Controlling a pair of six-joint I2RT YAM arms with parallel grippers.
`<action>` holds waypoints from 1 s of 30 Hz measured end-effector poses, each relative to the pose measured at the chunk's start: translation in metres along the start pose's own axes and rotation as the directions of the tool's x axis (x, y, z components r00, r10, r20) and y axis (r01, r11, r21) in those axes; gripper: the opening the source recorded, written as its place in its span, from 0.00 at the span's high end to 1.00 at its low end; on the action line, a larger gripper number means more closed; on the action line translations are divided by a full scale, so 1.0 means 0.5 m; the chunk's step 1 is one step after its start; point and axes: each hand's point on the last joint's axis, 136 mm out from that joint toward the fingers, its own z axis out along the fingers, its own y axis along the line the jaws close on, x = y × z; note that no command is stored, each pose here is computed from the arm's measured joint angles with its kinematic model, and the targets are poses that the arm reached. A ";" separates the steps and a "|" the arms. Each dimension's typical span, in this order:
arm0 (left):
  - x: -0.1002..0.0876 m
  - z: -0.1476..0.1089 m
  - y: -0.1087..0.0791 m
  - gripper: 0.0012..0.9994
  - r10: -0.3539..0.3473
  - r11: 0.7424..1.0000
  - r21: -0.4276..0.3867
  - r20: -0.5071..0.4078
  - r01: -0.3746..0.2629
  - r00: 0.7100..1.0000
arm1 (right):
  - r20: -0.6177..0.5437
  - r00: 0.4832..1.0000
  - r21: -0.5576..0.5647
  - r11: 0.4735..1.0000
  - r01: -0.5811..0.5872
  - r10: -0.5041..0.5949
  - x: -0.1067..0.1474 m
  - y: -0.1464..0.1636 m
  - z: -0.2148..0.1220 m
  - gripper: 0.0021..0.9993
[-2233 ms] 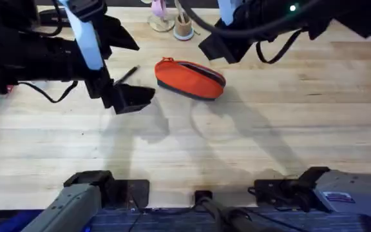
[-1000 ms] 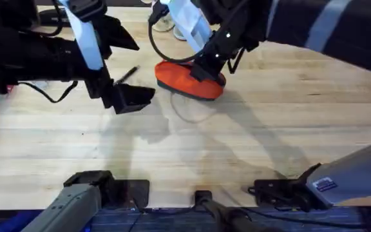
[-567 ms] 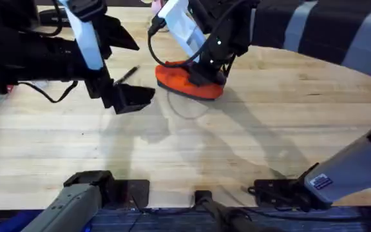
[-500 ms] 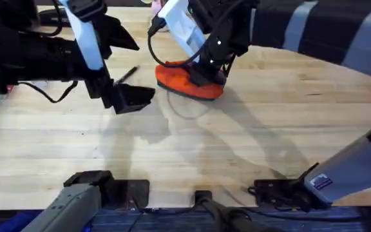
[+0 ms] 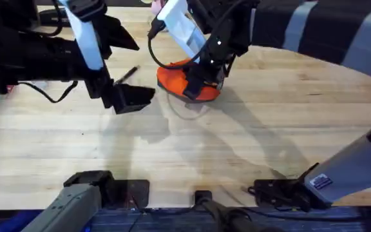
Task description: Unzip the bag, pick up the pens from the table one at a time and place them inside, then zip the bag closed.
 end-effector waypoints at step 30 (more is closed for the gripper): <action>0.000 0.000 0.000 0.01 0.000 1.000 0.000 0.000 0.000 1.000 | -0.015 1.000 -0.009 1.000 -0.013 0.013 0.012 0.008 -0.021 0.00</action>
